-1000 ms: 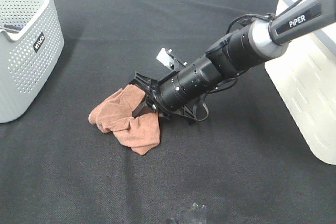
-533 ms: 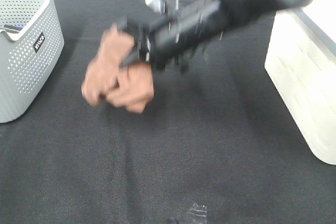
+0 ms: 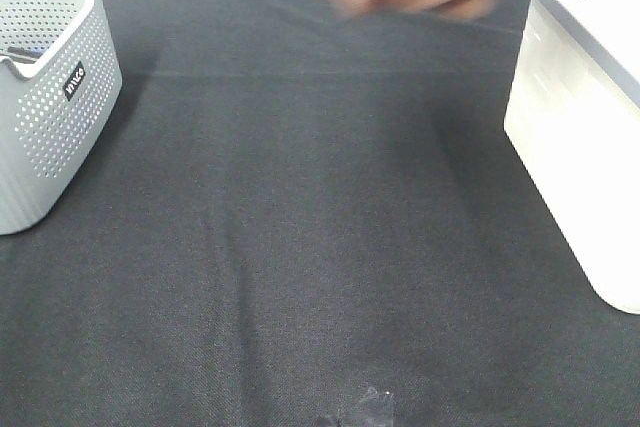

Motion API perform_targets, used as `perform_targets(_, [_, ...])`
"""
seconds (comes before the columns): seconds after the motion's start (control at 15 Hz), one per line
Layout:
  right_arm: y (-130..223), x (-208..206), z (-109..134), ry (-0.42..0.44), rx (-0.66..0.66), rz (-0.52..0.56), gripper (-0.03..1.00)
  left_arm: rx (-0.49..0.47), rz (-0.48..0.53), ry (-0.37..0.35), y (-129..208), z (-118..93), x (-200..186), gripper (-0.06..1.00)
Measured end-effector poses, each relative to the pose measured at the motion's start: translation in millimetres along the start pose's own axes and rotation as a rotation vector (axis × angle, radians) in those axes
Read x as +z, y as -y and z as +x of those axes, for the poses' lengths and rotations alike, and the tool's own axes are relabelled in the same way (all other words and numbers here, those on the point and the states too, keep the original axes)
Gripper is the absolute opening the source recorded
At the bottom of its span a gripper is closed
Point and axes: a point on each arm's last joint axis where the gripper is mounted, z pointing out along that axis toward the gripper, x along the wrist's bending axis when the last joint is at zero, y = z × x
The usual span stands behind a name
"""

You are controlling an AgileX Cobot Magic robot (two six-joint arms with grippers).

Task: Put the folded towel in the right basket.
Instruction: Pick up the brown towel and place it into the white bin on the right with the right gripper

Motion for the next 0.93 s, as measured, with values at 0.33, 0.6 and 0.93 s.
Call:
perform_targets(0.33, [10.1,-84.7,-107.8,0.407,0.094,-0.018,0.19,0.0,0.0,0.0,0.0,0.0,0.0,0.99])
perform_targets(0.6, [21.6,-80.1,-146.6,0.547,0.088,0.088,0.19,0.0,0.0,0.0,0.0,0.0,0.0,0.99])
perform_targets(0.93, [39.8,-36.7,-189.5,0.613,0.198,0.234,0.7,0.0,0.0,0.0,0.0,0.0,0.0,0.99])
